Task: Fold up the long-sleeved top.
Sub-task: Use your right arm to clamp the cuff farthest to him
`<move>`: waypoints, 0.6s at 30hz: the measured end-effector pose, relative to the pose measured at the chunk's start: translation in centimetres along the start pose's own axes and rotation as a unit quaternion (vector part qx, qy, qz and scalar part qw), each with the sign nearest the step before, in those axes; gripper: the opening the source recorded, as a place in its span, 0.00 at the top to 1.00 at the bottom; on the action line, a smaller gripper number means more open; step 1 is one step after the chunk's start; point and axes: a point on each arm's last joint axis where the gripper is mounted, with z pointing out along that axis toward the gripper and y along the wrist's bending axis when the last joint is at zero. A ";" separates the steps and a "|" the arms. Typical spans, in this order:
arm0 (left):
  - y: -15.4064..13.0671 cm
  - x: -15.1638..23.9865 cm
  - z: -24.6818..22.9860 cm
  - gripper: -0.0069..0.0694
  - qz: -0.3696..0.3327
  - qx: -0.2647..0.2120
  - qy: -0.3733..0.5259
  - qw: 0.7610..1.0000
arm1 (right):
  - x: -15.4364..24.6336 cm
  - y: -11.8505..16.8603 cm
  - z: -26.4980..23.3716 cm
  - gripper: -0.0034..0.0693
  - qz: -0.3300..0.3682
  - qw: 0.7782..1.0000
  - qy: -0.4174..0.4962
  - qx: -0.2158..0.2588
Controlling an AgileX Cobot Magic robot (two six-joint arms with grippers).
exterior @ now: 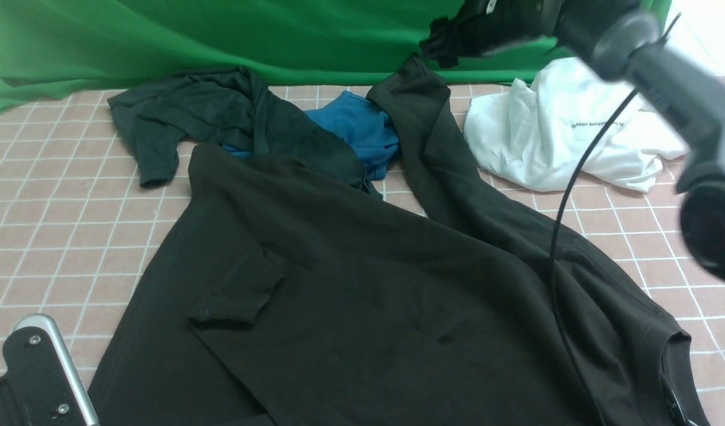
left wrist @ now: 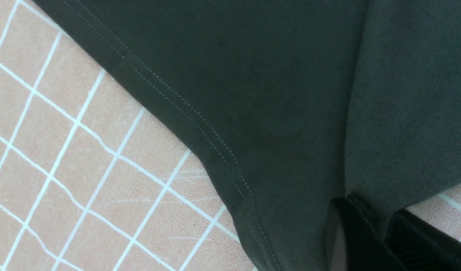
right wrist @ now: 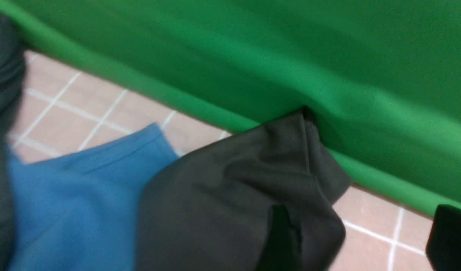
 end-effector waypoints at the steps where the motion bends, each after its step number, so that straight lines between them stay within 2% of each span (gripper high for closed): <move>1: 0.0 0.0 0.0 0.86 0.000 0.000 0.000 1.000 | 0.3 -0.1 0.4 0.25 0.001 1.000 0.002 0.000; 6: 0.0 0.0 0.0 0.86 -0.001 0.000 0.000 1.000 | 2.2 -1.5 3.3 0.25 0.019 1.000 -0.005 -0.003; 12: 0.0 0.0 0.0 0.86 -0.002 0.000 0.000 1.000 | 3.9 -1.1 4.9 0.25 0.025 0.999 0.005 -0.043; 18: 0.0 0.0 0.0 0.86 -0.002 0.000 0.000 1.000 | 5.0 -1.1 6.3 0.26 0.026 0.999 -0.006 -0.043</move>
